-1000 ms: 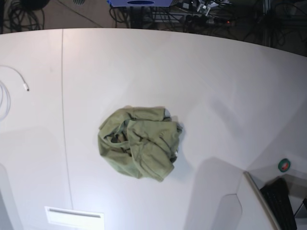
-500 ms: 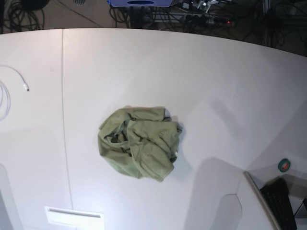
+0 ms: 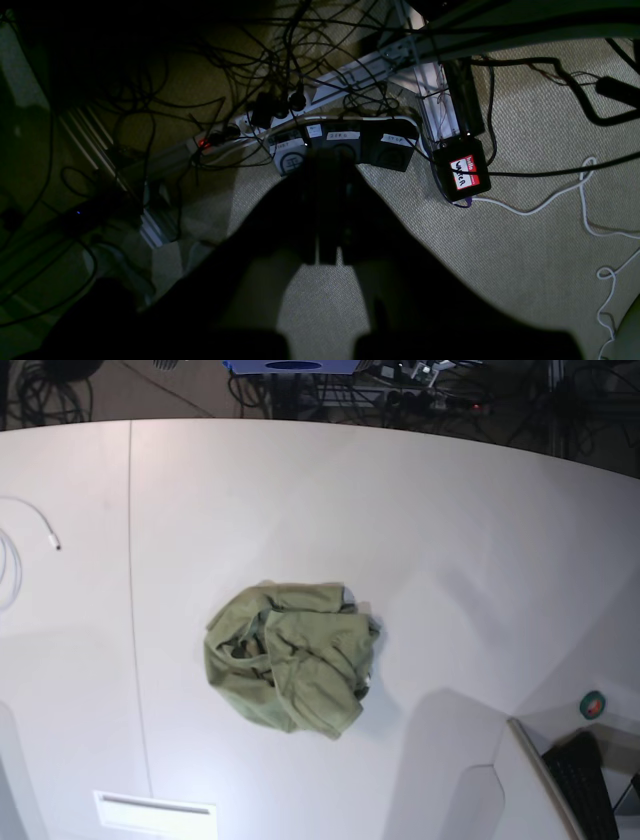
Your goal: Layout the t-shirt on the table in an organized manner, then fold the t-shirt properly
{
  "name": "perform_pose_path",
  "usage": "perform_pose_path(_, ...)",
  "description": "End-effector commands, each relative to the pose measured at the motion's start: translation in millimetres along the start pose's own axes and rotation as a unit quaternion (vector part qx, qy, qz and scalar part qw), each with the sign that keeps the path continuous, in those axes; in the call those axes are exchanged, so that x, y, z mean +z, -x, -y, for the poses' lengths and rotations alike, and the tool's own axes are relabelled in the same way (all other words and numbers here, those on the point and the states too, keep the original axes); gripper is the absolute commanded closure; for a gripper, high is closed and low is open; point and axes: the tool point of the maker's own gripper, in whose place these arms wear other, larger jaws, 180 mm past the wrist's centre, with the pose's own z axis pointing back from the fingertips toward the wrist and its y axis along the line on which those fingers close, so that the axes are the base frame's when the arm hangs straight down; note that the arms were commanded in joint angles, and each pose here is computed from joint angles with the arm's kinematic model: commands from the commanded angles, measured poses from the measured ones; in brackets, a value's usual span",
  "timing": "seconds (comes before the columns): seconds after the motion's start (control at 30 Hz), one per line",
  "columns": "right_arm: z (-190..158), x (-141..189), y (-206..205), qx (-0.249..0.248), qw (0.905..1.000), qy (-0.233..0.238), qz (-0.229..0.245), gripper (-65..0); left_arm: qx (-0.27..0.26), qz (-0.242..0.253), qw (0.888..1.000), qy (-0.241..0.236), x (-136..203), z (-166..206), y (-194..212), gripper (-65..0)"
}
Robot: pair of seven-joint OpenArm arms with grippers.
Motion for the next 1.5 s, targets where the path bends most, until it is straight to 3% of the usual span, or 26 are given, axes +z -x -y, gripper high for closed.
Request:
perform_pose_path(0.0, 0.5, 3.3, 8.6, -0.001, 1.0000, -0.001, -0.004, 0.0, 0.001, -0.003, 1.000, -0.004, 3.3, -2.3, 5.9, 0.0)
perform_pose_path(1.47, -10.2, 3.5, 8.6, -0.005, 0.9999, -0.008, -0.005, 0.0, 0.000, 0.000, 1.000, 0.002, 9.5, 3.9, 14.4, 0.0)
